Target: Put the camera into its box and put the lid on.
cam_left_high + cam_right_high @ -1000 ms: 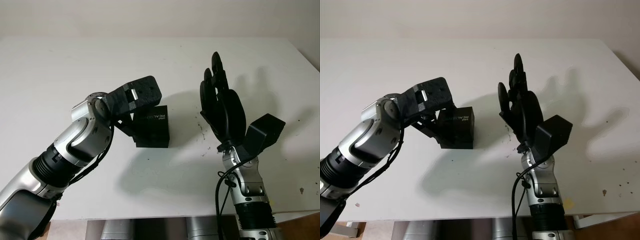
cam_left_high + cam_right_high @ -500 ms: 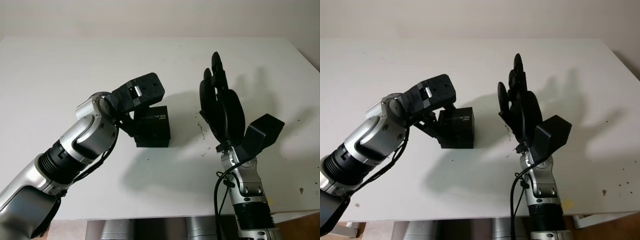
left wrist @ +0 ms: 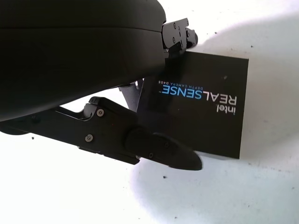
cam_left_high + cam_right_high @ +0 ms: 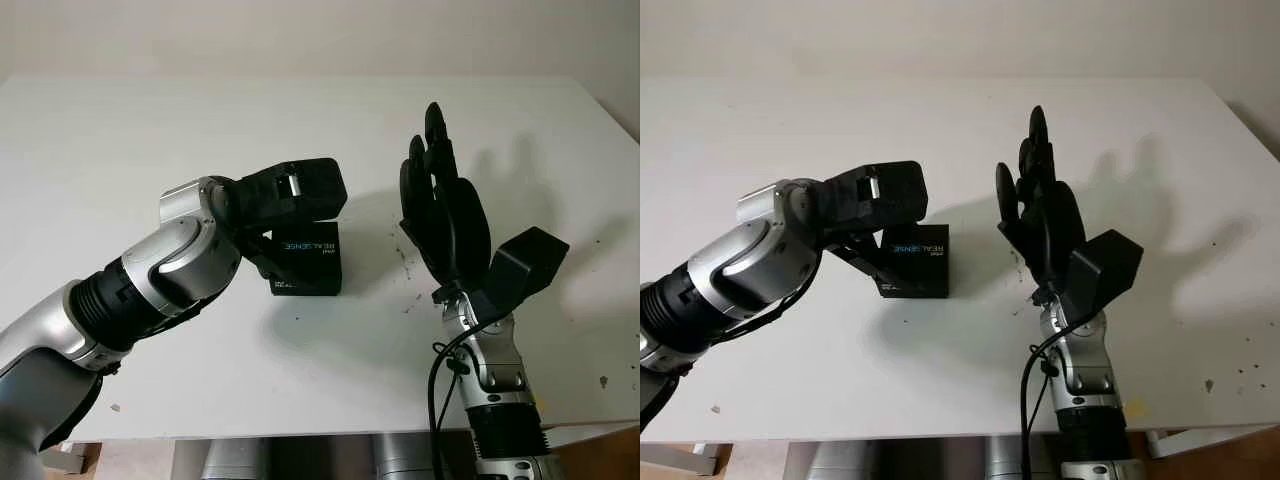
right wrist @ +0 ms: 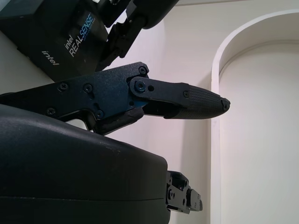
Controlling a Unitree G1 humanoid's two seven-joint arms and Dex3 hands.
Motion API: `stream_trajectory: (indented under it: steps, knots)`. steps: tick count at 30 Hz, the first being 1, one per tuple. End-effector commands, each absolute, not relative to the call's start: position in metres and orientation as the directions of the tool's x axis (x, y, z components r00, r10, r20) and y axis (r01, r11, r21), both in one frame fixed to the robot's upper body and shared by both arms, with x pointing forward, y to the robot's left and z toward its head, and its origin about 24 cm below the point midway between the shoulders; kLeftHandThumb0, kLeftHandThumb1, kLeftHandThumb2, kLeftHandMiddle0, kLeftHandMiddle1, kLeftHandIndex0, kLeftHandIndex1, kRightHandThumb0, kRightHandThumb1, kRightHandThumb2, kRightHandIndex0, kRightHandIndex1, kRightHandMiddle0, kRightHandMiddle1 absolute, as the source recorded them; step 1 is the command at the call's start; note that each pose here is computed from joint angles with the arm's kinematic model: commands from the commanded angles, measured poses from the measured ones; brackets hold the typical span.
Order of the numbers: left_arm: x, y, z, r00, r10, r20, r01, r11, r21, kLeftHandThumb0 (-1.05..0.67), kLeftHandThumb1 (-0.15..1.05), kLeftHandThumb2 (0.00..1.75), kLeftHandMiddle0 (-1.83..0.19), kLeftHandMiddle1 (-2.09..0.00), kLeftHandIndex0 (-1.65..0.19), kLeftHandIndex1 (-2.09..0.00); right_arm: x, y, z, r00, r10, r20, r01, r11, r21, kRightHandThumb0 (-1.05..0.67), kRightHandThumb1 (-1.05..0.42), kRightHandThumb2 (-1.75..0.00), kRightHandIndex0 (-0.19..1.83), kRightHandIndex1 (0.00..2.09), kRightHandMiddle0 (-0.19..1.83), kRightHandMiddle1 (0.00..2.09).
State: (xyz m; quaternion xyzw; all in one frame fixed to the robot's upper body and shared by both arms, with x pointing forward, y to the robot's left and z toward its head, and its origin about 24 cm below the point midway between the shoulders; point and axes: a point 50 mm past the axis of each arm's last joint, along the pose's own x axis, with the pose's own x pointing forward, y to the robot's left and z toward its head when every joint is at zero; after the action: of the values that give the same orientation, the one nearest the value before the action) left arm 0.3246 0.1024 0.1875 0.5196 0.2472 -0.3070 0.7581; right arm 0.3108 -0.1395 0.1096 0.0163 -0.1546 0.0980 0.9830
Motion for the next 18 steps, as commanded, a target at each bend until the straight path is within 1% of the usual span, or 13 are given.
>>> stream_trajectory:
  steps: [1,10,11,12,13,14,15,17,18]
  knots:
    - [0.321,0.099,0.175,0.640,-0.217,-0.737,0.767,0.237,0.596,-0.77,1.05,0.16,0.19,-0.01,0.19,0.00,0.312,-0.139,0.115,0.924,0.187,0.332,-0.196,0.981,-0.007,-0.74,-1.05,-0.52,-0.17,0.06,-0.14,0.06]
    - [0.321,0.102,0.177,0.641,-0.234,-0.731,0.767,0.188,0.613,-0.81,1.05,0.18,0.19,0.00,0.19,0.00,0.314,-0.139,0.115,0.923,0.189,0.334,-0.199,0.980,-0.004,-0.74,-1.05,-0.52,-0.17,0.06,-0.13,0.06]
    - [0.322,0.104,0.179,0.653,-0.237,-0.720,0.758,0.190,0.625,-0.81,1.05,0.18,0.19,0.00,0.19,0.00,0.314,-0.139,0.115,0.924,0.190,0.333,-0.198,0.980,-0.009,-0.74,-1.05,-0.52,-0.17,0.06,-0.13,0.06]
    - [0.322,0.105,0.181,0.661,-0.238,-0.712,0.750,0.191,0.633,-0.85,1.05,0.24,0.19,0.00,0.19,0.00,0.314,-0.139,0.115,0.924,0.190,0.331,-0.197,0.980,-0.012,-0.74,-1.05,-0.53,-0.17,0.06,-0.13,0.06]
    - [0.323,0.109,0.183,0.677,-0.224,-0.701,0.736,0.216,0.642,-0.86,1.05,0.26,0.19,0.00,0.19,0.00,0.314,-0.139,0.115,0.924,0.193,0.330,-0.199,0.980,-0.016,-0.75,-1.05,-0.53,-0.17,0.06,-0.13,0.06]
    - [0.323,0.111,0.185,0.688,-0.213,-0.694,0.726,0.234,0.647,-0.86,1.05,0.40,0.19,0.00,0.19,0.00,0.315,-0.140,0.114,0.924,0.196,0.329,-0.201,0.979,-0.018,-0.75,-1.05,-0.53,-0.17,0.05,-0.14,0.06]
    - [0.324,0.114,0.186,0.705,-0.205,-0.679,0.708,0.247,0.661,-0.85,1.05,0.46,0.19,0.00,0.19,0.00,0.315,-0.140,0.114,0.924,0.197,0.328,-0.202,0.979,-0.019,-0.75,-1.05,-0.53,-0.17,0.05,-0.14,0.06]
    - [0.327,0.121,0.189,0.753,-0.180,-0.633,0.658,0.250,0.710,-0.82,1.05,0.57,0.19,0.00,0.19,0.00,0.316,-0.141,0.114,0.924,0.200,0.324,-0.203,0.979,-0.025,-0.75,-1.05,-0.53,-0.18,0.05,-0.14,0.06]
    - [0.329,0.128,0.192,0.796,-0.157,-0.585,0.606,0.229,0.762,-0.80,1.05,0.60,0.19,0.00,0.19,0.00,0.316,-0.141,0.114,0.924,0.203,0.323,-0.201,0.979,-0.039,-0.75,-1.05,-0.54,-0.18,0.05,-0.14,0.05]
